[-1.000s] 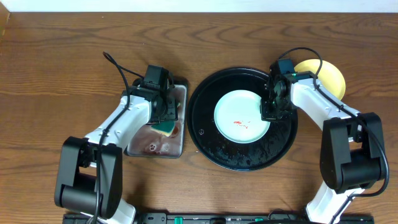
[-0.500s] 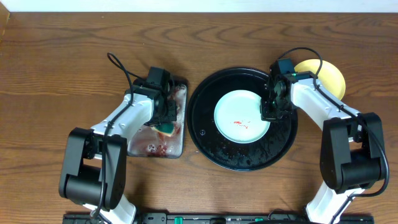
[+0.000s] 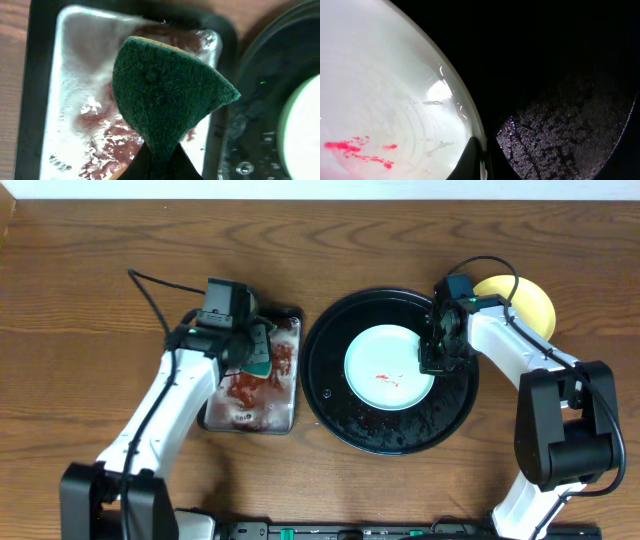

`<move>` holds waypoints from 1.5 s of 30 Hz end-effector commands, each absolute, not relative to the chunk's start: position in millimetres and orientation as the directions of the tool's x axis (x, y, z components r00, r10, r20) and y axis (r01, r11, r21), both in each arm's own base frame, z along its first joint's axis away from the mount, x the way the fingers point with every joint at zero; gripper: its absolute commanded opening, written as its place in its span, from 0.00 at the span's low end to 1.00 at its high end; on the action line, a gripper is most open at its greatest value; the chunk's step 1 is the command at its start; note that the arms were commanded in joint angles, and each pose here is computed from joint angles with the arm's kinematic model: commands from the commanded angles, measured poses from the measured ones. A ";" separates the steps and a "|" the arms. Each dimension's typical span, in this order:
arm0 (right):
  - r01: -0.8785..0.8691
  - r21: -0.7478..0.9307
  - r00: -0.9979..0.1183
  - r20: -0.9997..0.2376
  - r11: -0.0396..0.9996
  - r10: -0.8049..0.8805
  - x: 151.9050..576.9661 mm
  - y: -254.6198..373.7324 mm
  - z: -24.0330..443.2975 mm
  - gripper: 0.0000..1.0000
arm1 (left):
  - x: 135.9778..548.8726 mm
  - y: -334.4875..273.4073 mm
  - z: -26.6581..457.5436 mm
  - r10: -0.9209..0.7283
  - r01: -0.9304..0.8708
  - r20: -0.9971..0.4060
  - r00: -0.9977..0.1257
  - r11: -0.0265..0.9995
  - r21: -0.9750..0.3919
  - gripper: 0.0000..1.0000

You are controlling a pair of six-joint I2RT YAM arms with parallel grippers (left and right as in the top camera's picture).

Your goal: Clean dirty plates on tray and stack at the side

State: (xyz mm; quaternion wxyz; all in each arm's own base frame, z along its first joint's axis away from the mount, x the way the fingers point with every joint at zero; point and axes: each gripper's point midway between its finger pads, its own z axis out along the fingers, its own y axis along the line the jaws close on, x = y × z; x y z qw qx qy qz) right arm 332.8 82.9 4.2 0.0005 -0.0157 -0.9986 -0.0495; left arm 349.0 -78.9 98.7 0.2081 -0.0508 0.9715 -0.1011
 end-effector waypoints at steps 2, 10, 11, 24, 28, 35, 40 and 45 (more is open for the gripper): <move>0.026 0.033 -0.999 0.024 0.999 0.025 325.3 74.1 -4.9 0.01 | 348.2 -85.6 115.3 -0.172 -0.027 -0.401 -0.900 0.939 -0.344 0.07; 0.026 0.034 -0.999 0.022 0.999 0.025 325.9 74.3 -4.9 0.01 | 346.7 -97.7 122.6 -0.230 0.083 -0.419 -0.879 0.790 -0.608 0.07; 0.026 0.034 -0.999 0.022 0.999 0.025 325.9 74.3 -4.9 0.01 | 345.5 -97.9 123.1 -0.232 0.102 -0.421 -0.877 0.766 -0.635 0.07; 0.026 0.035 -1.000 0.018 0.999 0.025 327.0 74.5 -4.9 0.01 | 327.1 -82.1 170.1 -0.211 0.413 -0.561 -0.801 0.484 -0.772 0.07; 0.026 0.035 -1.000 0.018 0.999 0.025 327.0 74.5 -4.9 0.01 | 327.2 -81.8 170.0 -0.212 0.412 -0.561 -0.800 0.484 -0.772 0.07; 0.026 0.035 -1.000 0.017 0.999 0.026 327.0 74.5 -4.9 0.01 | 327.2 -81.8 169.9 -0.212 0.411 -0.560 -0.801 0.484 -0.772 0.07; 0.026 0.035 -1.000 0.018 0.999 0.025 327.0 74.5 -4.9 0.01 | 327.4 -81.6 169.5 -0.214 0.407 -0.557 -0.802 0.486 -0.773 0.07; 0.026 0.035 -1.000 0.015 0.999 0.025 327.6 74.7 -4.9 0.01 | 327.9 -80.9 168.5 -0.214 0.404 -0.557 -0.803 0.493 -0.771 0.08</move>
